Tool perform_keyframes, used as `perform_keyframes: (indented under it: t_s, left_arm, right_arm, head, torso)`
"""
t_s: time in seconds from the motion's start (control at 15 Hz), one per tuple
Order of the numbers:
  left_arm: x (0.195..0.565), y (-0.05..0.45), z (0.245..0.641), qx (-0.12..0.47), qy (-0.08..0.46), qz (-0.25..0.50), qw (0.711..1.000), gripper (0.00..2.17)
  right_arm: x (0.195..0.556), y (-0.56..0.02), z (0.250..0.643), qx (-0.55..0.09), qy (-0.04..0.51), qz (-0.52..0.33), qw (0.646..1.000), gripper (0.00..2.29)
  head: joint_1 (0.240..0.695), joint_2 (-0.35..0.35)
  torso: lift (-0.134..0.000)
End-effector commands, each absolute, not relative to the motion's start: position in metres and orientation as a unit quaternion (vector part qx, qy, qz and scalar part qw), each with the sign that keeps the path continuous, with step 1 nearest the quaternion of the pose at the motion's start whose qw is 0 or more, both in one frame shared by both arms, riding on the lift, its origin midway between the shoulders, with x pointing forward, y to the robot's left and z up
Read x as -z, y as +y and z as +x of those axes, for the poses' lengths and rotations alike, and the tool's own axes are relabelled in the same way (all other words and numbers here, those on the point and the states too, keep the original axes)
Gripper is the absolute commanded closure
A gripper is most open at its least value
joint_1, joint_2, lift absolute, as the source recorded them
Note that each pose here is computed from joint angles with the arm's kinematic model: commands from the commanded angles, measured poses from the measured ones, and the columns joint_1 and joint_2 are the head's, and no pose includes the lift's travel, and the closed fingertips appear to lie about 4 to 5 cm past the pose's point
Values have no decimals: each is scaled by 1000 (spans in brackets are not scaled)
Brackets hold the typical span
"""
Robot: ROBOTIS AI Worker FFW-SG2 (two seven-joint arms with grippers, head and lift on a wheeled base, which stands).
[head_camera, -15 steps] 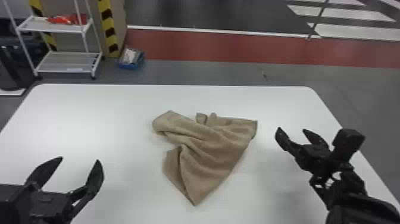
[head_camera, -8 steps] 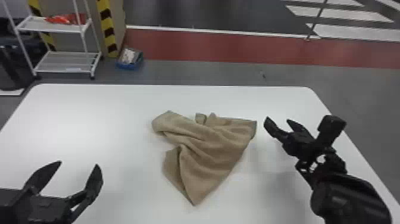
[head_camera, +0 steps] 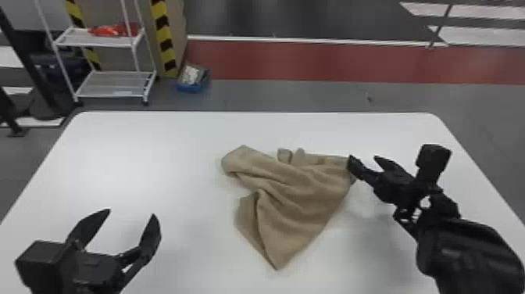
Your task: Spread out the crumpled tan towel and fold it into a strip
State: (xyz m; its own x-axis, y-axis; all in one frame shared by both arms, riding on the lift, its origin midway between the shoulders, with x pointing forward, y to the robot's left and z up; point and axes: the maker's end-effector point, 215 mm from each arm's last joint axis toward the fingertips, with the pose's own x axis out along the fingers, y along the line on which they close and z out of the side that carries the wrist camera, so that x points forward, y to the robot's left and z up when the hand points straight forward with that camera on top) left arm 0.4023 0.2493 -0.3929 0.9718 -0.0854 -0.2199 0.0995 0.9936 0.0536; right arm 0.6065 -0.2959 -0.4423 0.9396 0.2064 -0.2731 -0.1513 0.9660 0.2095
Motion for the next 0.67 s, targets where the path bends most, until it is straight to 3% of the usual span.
perform_keyframes:
  t_s: [0.0, 0.33, 0.6]
  left_arm:
    - [394, 249, 402, 46, 110, 31, 992, 191]
    - [396, 250, 402, 45, 111, 31, 992, 191]
    - [397, 253, 403, 43, 112, 32, 992, 191]
  right_arm:
    - [451, -298, 607, -90, 161, 91, 979, 286]
    - [453, -284, 614, -106, 168, 91, 976, 488]
    - [462, -279, 612, -110, 184, 97, 972, 505]
  head:
    - [695, -51]
    - [695, -48]
    - [695, -33]
  torso:
    - [-124]
    - [-124]
    - [-124]
